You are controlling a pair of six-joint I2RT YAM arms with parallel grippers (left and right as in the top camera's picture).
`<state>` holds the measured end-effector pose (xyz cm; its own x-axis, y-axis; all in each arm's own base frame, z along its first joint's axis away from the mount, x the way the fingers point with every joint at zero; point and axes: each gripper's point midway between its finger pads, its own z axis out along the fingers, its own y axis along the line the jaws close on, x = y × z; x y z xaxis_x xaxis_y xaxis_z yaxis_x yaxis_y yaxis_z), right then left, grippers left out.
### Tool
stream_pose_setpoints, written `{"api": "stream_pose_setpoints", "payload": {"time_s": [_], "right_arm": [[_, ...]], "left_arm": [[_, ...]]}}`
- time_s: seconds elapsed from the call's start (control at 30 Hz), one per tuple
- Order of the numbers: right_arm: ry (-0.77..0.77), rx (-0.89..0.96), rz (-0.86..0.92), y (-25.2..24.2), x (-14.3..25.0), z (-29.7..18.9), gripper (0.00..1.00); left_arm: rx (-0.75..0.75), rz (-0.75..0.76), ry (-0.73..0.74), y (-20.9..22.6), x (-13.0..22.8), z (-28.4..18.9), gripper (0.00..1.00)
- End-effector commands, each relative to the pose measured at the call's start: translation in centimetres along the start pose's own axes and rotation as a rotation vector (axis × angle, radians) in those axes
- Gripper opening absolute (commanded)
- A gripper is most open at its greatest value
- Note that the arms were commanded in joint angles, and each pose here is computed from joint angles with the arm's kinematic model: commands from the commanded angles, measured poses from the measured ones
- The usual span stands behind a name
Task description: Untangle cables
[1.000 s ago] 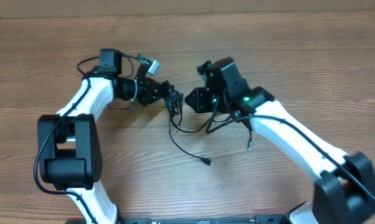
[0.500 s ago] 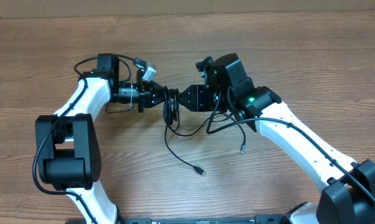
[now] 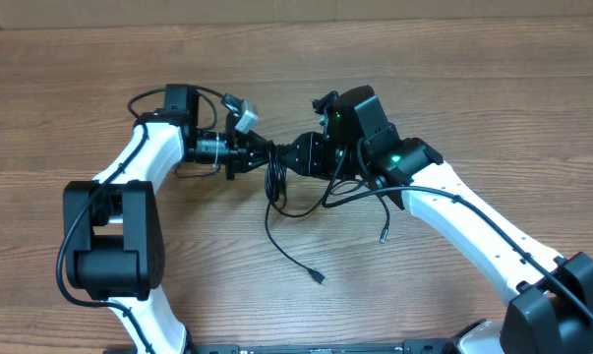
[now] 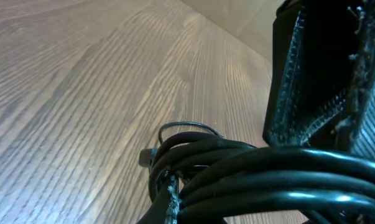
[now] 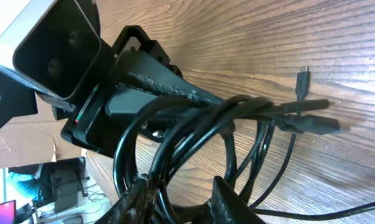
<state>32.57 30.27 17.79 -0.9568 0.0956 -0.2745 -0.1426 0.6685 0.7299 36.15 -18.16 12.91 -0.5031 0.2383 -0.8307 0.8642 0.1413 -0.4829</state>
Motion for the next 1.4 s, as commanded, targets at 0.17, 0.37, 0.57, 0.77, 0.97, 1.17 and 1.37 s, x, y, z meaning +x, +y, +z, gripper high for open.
{"api": "stream_pose_setpoints", "payload": {"time_s": [0.17,0.37,0.57,0.77,0.97,1.17,1.37], "right_arm": [[0.026,-0.017,-0.005,1.4,1.1,0.4,0.27],[-0.010,0.085,0.016,-0.2,1.2,0.8,0.27],[-0.063,0.203,0.025,-2.4,0.7,0.6,0.24],[-0.096,0.372,0.047,-5.7,0.8,-0.3,0.22],[-0.078,0.402,0.054,-6.5,1.2,0.1,0.22],[-0.091,0.388,0.037,-6.3,0.7,0.5,0.25],[-0.088,0.248,-0.079,-3.5,-0.3,1.3,0.29]], "left_arm": [[0.017,0.023,-0.006,-0.1,0.0,0.4,0.04],[0.017,0.023,-0.004,-0.1,0.1,0.4,0.04],[0.021,0.024,-0.001,-0.2,0.1,0.6,0.04],[0.021,0.025,-0.002,-0.2,0.1,0.6,0.04],[0.023,0.025,-0.004,-0.2,0.0,0.6,0.04],[0.023,0.025,-0.004,-0.2,0.0,0.6,0.04],[0.022,0.025,-0.003,-0.2,0.0,0.6,0.04]]}}
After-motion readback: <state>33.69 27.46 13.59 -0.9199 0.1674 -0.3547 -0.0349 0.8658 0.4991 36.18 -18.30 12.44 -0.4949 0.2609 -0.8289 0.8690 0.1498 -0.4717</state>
